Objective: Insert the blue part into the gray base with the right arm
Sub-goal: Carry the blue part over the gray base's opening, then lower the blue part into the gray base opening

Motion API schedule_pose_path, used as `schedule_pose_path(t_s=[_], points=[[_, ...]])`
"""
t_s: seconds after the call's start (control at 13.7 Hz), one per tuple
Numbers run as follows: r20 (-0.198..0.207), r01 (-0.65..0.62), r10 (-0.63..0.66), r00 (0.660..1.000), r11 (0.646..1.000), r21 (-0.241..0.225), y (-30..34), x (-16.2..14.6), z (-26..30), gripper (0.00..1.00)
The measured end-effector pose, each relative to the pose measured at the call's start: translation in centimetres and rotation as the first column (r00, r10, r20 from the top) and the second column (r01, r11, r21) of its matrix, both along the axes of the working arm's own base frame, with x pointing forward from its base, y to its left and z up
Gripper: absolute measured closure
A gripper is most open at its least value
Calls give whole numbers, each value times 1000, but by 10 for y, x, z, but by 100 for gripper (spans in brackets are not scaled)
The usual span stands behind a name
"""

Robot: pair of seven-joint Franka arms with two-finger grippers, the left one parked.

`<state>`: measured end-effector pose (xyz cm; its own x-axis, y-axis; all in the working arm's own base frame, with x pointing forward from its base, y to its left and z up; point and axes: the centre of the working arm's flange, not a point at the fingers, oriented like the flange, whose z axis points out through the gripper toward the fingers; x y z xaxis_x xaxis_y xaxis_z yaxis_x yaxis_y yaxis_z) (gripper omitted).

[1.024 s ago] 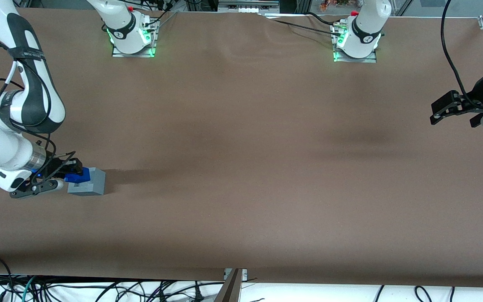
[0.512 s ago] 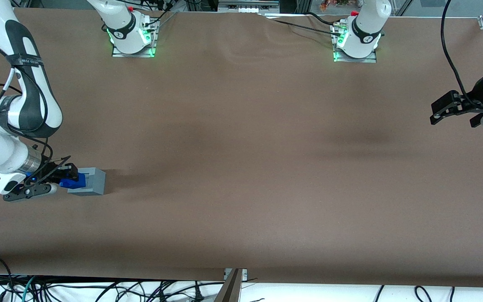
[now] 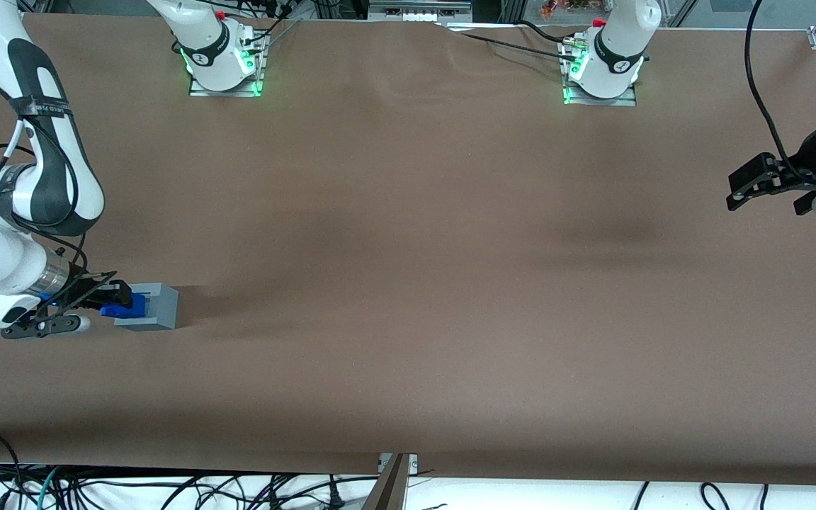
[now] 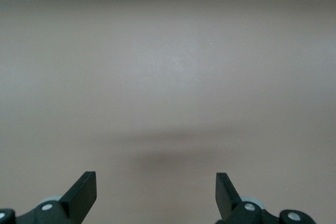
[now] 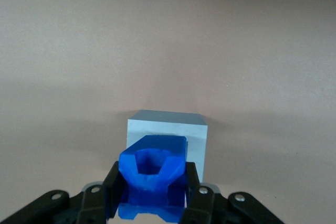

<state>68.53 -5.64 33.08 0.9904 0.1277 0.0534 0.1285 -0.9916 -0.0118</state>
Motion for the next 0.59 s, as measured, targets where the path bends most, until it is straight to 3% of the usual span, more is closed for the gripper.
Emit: schedule_pose_path(t_s=[0.59], points=[[-19,28,-28,999,1000,1,-4,-2,-11,50]])
